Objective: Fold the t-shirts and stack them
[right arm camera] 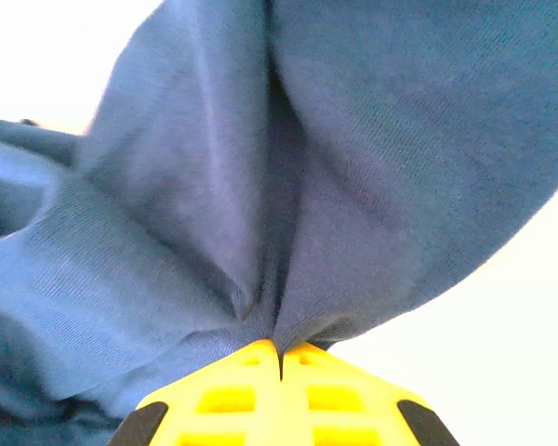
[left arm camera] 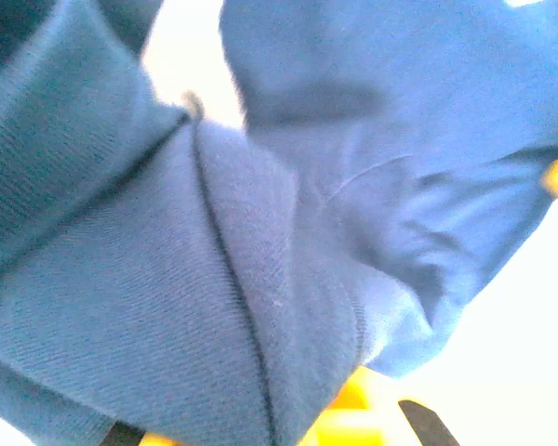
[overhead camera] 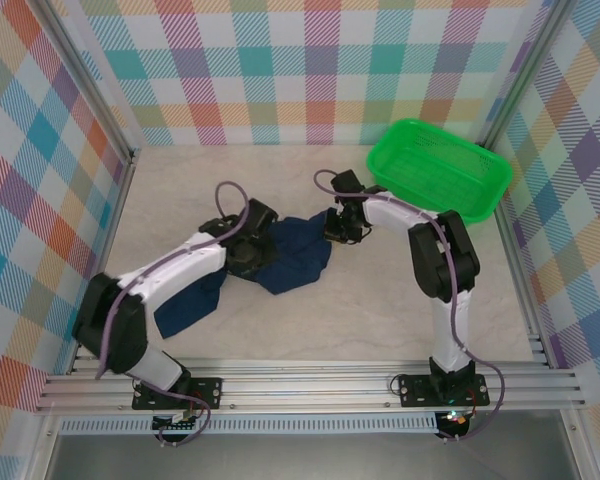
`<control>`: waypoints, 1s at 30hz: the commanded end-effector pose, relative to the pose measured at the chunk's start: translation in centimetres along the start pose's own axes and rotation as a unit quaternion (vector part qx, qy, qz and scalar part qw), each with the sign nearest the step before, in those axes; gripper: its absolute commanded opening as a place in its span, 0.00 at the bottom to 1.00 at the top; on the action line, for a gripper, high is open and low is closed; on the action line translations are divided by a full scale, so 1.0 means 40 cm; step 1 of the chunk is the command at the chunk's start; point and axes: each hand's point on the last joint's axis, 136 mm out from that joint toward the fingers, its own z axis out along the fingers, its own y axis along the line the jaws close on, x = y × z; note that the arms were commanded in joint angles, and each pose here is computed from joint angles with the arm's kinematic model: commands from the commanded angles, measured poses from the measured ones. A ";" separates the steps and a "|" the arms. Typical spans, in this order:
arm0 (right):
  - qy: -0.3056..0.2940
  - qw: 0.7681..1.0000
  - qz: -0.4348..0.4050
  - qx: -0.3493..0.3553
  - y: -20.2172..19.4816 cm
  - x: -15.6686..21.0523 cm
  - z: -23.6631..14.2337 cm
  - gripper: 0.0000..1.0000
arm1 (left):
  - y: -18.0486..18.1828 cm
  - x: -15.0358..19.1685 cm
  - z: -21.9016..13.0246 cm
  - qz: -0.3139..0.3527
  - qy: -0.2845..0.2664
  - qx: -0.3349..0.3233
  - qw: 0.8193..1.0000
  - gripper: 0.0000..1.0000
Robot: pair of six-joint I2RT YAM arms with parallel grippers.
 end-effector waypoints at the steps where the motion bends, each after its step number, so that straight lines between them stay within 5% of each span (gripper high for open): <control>1: -0.106 0.994 -0.005 -0.012 0.034 -0.091 -0.210 0.00 | -0.002 -0.125 -0.189 -0.009 -0.107 0.029 0.994 0.00; 13: -0.299 0.948 -0.065 -0.086 0.125 -0.193 -0.666 0.00 | -0.023 -0.338 -0.647 -0.036 -0.332 0.164 0.928 0.00; 30: -0.472 0.848 -0.130 -0.204 0.140 0.024 -1.105 0.00 | -0.024 -0.277 -1.044 -0.006 -0.443 0.352 0.824 0.05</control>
